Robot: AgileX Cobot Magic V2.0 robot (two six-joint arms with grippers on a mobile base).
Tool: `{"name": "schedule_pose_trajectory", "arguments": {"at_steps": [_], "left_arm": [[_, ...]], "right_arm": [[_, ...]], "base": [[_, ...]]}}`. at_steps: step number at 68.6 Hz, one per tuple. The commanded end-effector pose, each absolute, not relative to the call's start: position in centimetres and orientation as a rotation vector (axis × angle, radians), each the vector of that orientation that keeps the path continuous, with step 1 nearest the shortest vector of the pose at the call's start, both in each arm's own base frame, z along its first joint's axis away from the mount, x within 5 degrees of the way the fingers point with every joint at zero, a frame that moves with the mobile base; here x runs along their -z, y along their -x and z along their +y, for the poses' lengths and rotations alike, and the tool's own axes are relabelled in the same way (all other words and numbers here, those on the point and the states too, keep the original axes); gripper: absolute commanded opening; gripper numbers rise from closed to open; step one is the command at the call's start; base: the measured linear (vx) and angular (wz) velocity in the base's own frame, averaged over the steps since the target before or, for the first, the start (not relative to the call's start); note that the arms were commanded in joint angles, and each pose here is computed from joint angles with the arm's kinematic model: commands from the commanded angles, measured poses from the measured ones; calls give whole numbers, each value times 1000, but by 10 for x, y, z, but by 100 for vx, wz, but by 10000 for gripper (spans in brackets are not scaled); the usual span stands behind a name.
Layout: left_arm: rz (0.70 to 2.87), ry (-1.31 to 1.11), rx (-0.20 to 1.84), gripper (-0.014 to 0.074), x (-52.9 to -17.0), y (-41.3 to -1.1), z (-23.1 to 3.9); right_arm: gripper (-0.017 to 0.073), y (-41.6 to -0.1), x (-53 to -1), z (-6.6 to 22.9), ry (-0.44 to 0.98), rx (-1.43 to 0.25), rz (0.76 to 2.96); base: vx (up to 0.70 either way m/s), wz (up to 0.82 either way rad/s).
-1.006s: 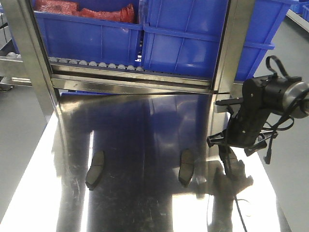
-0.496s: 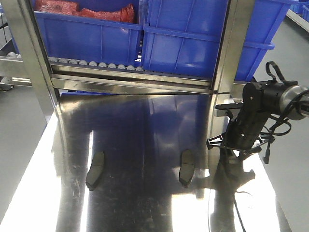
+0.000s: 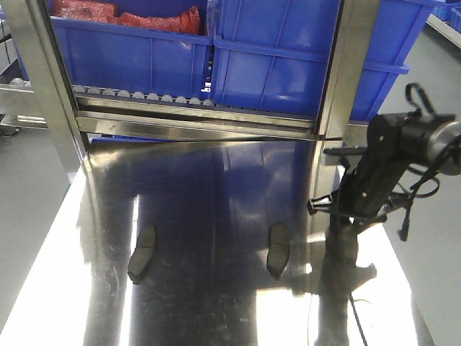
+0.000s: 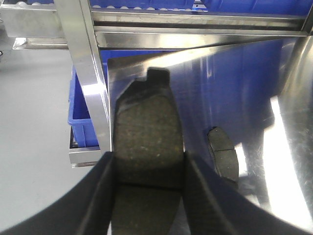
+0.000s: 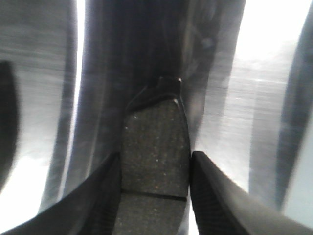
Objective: Move and align brake pads A on conveyor
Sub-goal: 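Lower the right gripper onto the farthest brake pad and close it, then lift the brake pad off the shelf with the right gripper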
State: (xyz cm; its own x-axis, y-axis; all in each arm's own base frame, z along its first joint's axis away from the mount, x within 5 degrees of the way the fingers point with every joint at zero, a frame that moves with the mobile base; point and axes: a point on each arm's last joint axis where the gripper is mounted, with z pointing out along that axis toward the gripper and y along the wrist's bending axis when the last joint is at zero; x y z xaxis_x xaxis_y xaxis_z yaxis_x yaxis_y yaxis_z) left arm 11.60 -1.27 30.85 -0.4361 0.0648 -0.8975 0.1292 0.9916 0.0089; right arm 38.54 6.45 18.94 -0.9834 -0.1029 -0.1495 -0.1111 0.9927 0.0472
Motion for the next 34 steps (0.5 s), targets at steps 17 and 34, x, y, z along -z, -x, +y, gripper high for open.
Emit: {"name": "schedule_pose_trajectory", "arguments": {"at_steps": [17,34], "left_arm": [[1895,-119,85,-6,-327,-119,-13],[1895,-119,85,-6,-327,-119,-13]], "right_arm": [[-8,-335,-312,53,147,-97,2549],[-8,-272,-355,43,177,-97,2267]], "base": [[0,0],[0,0]]}}
